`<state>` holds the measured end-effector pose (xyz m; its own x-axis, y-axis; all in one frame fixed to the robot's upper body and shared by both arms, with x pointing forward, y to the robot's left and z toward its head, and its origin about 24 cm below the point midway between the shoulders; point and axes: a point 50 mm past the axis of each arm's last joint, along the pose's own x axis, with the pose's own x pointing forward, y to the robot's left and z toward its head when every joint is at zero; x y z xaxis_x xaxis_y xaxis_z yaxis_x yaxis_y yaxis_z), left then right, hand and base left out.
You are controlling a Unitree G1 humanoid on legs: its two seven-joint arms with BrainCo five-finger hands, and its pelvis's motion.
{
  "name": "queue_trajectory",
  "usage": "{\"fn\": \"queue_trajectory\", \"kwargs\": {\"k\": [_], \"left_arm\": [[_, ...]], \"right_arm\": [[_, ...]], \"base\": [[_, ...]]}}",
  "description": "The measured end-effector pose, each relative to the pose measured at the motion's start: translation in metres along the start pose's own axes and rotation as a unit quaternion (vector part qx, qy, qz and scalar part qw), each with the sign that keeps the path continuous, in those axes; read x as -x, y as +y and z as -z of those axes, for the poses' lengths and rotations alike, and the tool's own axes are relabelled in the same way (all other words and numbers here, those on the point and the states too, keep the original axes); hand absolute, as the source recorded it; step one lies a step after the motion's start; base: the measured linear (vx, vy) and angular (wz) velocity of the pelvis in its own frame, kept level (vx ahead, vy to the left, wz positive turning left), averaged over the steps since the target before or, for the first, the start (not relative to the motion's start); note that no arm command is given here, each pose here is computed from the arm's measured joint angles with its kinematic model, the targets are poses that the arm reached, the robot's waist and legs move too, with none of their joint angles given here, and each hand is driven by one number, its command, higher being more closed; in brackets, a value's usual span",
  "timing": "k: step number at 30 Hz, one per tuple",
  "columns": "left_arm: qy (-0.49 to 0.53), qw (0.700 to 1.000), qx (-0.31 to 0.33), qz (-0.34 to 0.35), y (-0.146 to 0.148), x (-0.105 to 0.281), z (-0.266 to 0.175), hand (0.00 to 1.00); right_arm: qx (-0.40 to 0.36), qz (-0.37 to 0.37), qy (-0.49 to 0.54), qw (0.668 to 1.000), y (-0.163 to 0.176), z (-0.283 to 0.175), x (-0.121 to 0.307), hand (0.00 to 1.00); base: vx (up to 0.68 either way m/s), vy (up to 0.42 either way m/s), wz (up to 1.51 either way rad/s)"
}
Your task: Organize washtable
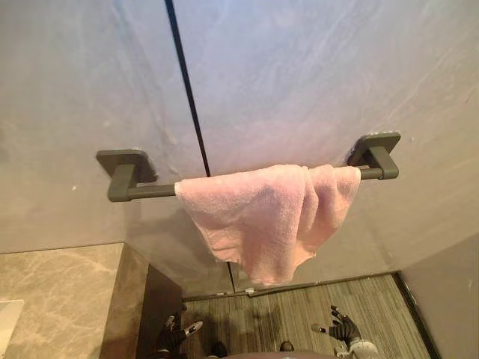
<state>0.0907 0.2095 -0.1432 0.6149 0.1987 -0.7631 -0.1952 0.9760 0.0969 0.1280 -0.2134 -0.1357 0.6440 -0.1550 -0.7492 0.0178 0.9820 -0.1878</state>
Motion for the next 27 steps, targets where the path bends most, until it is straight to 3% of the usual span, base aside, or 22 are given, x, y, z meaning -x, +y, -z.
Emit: {"fn": "queue_trajectory", "kwargs": {"k": [7,12,16,21,27], "left_arm": [[-0.021,1.0,-0.004,-0.014,0.007,-0.003,-0.012,0.0],[-0.03,0.998,-0.008,-0.058,0.035,-0.003,-0.018,0.0],[-0.016,0.999,0.04,-0.028,-0.005,-0.006,-0.012,0.0],[-0.038,0.998,0.051,-0.005,-0.021,-0.013,-0.029,0.0],[-0.064,0.997,0.044,0.015,-0.03,-0.014,-0.042,0.0]], "right_arm": [[0.002,0.001,-0.004,1.0,-0.002,-0.004,-0.002,0.0],[0.004,0.001,-0.011,1.0,-0.002,-0.008,-0.002,0.0],[0.044,0.027,-0.043,0.998,-0.032,-0.032,-0.009,0.0],[0.034,0.035,-0.058,0.997,-0.029,-0.042,-0.012,0.0],[0.025,0.047,-0.063,0.997,-0.029,-0.042,-0.01,0.0]], "base": [[0.02,-0.051,0.02],[-0.02,-0.492,0.34],[-0.02,-0.462,0.51],[-0.1,-0.299,0.77],[-0.05,-0.046,0.67]]}}
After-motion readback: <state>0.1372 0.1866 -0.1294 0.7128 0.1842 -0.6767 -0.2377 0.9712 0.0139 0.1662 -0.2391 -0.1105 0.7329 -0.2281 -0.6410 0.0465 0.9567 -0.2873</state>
